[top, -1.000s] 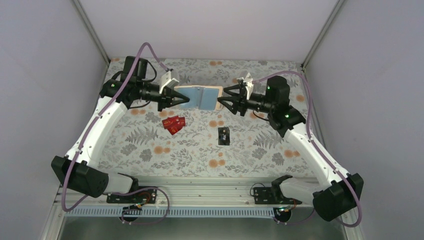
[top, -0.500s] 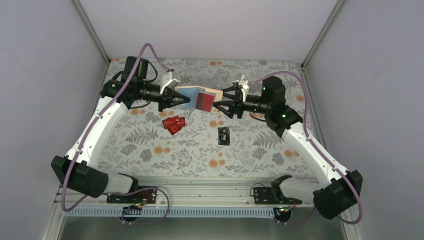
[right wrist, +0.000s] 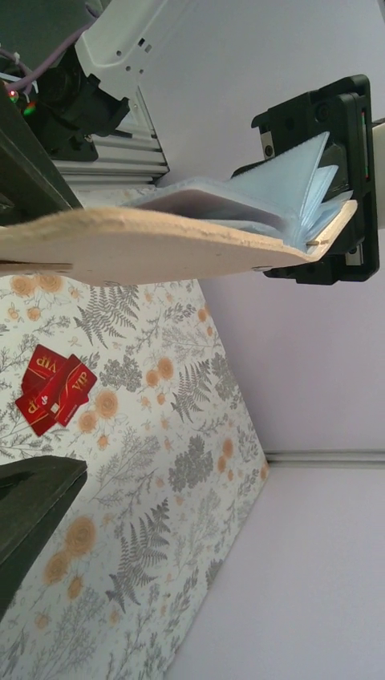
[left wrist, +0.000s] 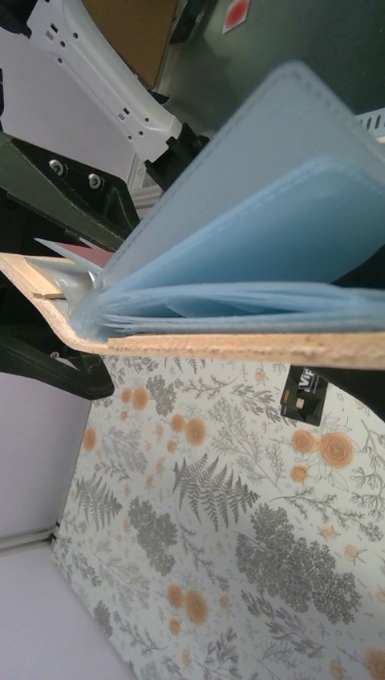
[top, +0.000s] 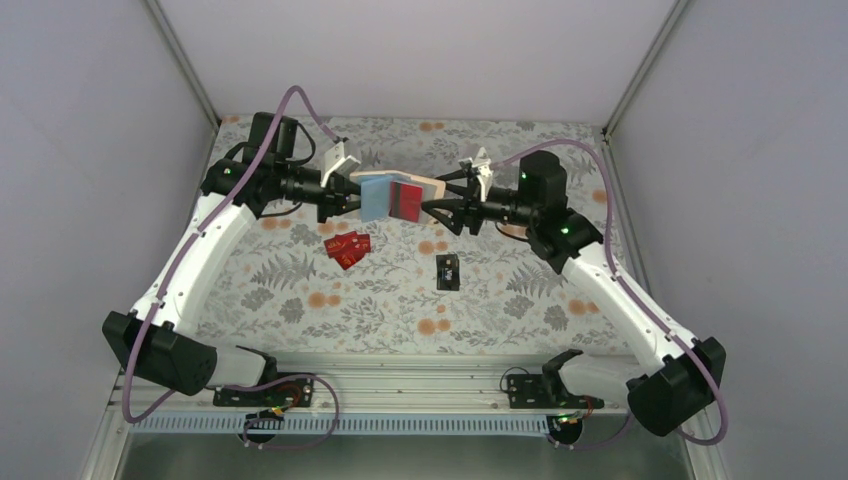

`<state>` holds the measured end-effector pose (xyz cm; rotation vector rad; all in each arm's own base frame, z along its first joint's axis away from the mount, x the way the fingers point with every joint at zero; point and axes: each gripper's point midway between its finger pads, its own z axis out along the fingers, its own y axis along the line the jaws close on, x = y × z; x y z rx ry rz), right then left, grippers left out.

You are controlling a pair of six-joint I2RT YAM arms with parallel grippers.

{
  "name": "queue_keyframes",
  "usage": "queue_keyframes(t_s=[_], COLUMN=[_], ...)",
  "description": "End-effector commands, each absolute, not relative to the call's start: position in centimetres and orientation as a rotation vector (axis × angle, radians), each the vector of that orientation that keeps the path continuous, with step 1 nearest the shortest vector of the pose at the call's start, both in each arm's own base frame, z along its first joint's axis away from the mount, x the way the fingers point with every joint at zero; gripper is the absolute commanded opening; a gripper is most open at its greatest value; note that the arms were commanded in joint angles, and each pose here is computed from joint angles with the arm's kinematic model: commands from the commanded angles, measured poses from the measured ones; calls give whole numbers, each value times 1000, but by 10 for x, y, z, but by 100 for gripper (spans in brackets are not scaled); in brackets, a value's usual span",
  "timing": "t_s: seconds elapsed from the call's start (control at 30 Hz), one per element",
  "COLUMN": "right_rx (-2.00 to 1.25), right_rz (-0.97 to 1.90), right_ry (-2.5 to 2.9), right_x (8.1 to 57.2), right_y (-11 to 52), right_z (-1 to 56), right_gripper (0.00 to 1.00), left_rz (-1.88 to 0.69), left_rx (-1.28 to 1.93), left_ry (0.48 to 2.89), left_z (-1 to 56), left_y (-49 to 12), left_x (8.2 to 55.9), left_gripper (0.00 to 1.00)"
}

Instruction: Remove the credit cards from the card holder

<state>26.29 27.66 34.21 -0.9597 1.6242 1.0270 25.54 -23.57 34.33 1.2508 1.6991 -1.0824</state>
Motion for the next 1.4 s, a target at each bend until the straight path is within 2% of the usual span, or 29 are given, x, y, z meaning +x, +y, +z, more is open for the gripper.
queue_keyframes(t_s=[0.0, 0.2, 0.43, 0.6, 0.67, 0.7, 0.87, 0.9, 0.93, 0.97, 1.0, 1.07, 1.1, 1.17, 1.27, 1.3, 1.37], right_rx=[-958, -951, -1013, -1072, -1052, -1043, -1030, -1026, -1019, -1009, -983, -875, -735, -442, -143, -116, -132], right_rz=[957, 911, 921, 1016, 1047, 1068, 1147, 1160, 1168, 1174, 1167, 1092, 953, 641, 69, -41, -61], right_ry=[1596, 1638, 1654, 1616, 1604, 1592, 1525, 1519, 1517, 1523, 1545, 1670, 1787, 2058, 2350, 2399, 2445], right_x=[256, 257, 247, 237, 241, 242, 245, 244, 245, 246, 250, 271, 299, 348, 385, 387, 391], right_y=[269, 263, 262, 271, 275, 278, 290, 292, 292, 292, 292, 287, 275, 238, 169, 158, 162], right_z=[352, 342, 335, 341, 345, 349, 367, 370, 372, 374, 375, 366, 354, 313, 242, 228, 216], right_gripper=[71, 73, 84, 83, 75, 67, 11, 5, 4, 4, 4, 4, 4, 4, 4, 4, 4], left_rz=[-1126, -1134, -1140, -1144, -1148, -1147, -1140, -1137, -1128, -1112, -1083, -988, -921, -769, -594, -577, -602], left_rx=[1268, 1271, 1277, 1275, 1275, 1276, 1275, 1272, 1268, 1255, 1230, 1157, 1114, 1024, 924, 911, 929], left_ry=[1626, 1619, 1611, 1612, 1615, 1613, 1619, 1623, 1629, 1646, 1676, 1760, 1802, 1870, 1910, 1910, 1896], left_z=[361, 361, 363, 362, 361, 362, 360, 359, 359, 357, 354, 345, 341, 337, 339, 341, 343], left_y=[-240, -240, -240, -240, -240, -240, -240, -240, -239, -239, -238, -233, -228, -215, -197, -196, -198], left_x=[248, 247, 246, 247, 247, 247, 247, 248, 249, 253, 259, 278, 289, 312, 334, 336, 331], left_gripper=[2, 2, 2, 2, 2, 2, 2, 2, 3, 7, 25, 76, 86, 92, 93, 93, 92])
